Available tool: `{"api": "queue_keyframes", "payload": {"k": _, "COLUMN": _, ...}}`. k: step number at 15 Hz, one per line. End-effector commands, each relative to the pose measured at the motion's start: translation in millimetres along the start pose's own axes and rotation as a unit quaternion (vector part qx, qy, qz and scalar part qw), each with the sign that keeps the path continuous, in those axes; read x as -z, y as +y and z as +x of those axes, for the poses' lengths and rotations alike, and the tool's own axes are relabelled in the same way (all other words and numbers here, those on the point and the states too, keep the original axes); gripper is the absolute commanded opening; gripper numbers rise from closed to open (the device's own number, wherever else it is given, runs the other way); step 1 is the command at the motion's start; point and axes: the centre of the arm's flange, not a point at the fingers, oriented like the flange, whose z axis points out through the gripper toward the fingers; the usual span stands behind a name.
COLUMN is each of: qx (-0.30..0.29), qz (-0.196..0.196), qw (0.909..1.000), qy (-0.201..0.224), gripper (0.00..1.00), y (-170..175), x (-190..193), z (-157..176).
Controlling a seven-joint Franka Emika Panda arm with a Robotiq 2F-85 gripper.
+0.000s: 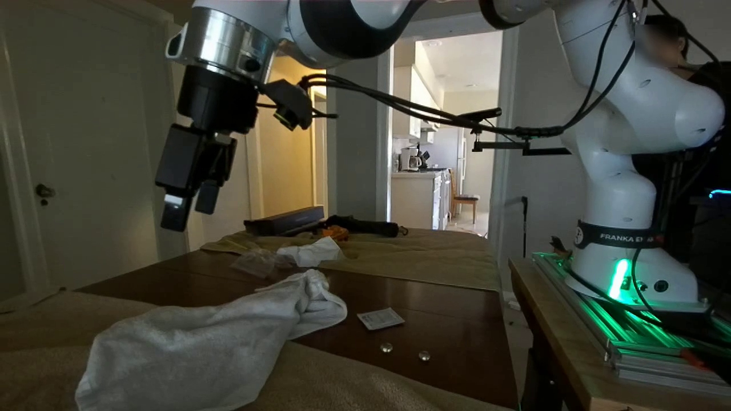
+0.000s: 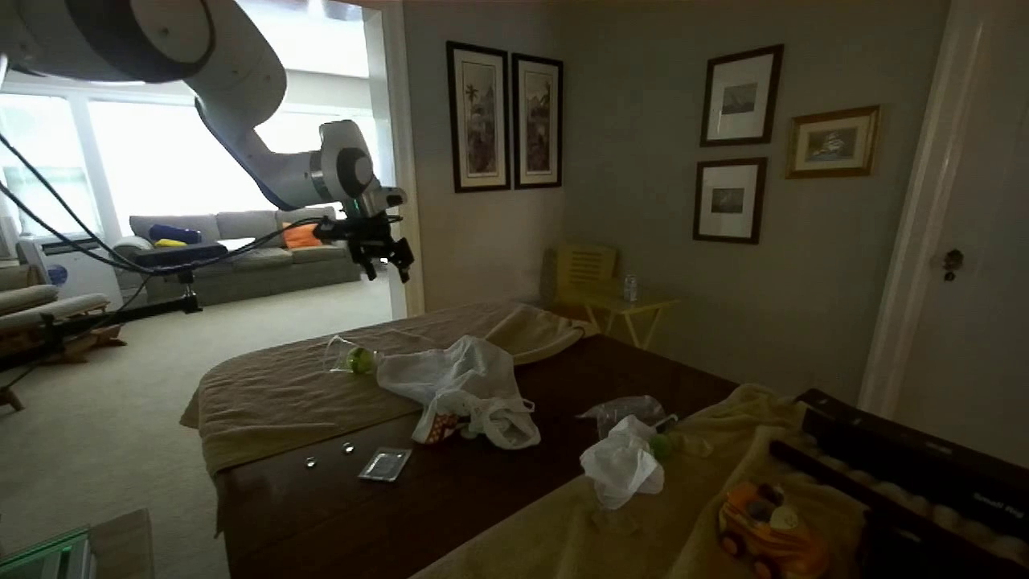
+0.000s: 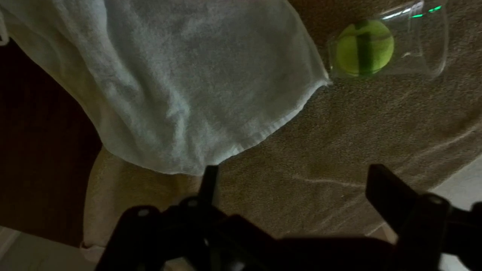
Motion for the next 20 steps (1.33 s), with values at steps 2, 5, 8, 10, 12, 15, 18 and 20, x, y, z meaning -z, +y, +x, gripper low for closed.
{"api": "queue_keyframes", "payload": {"k": 2, "qx": 0.086, "qz": 0.016, "qw": 0.9951, "qy": -0.046, "gripper": 1.0, "y": -65, "x": -11, "z": 49}}
{"api": "queue_keyframes", "payload": {"k": 5, "qx": 0.138, "qz": 0.023, "qw": 0.9872, "qy": -0.075, "gripper": 1.0, "y": -92, "x": -15, "z": 54}}
{"api": "queue_keyframes", "payload": {"k": 8, "qx": 0.181, "qz": 0.019, "qw": 0.9782, "qy": -0.101, "gripper": 1.0, "y": -106, "x": -24, "z": 57}}
{"api": "queue_keyframes", "payload": {"k": 10, "qx": 0.201, "qz": 0.014, "qw": 0.9724, "qy": -0.117, "gripper": 1.0, "y": -110, "x": -33, "z": 59}}
{"api": "queue_keyframes", "payload": {"k": 12, "qx": 0.219, "qz": 0.006, "qw": 0.9665, "qy": -0.133, "gripper": 1.0, "y": -112, "x": -42, "z": 60}}
{"api": "queue_keyframes", "payload": {"k": 15, "qx": 0.236, "qz": 0.002, "qw": 0.9579, "qy": -0.163, "gripper": 1.0, "y": -111, "x": -56, "z": 61}}
{"api": "queue_keyframes", "payload": {"k": 18, "qx": 0.25, "qz": 0.007, "qw": 0.9486, "qy": -0.194, "gripper": 1.0, "y": -111, "x": -66, "z": 60}}
{"api": "queue_keyframes", "payload": {"k": 20, "qx": 0.259, "qz": 0.011, "qw": 0.9419, "qy": -0.213, "gripper": 1.0, "y": -111, "x": -70, "z": 60}}
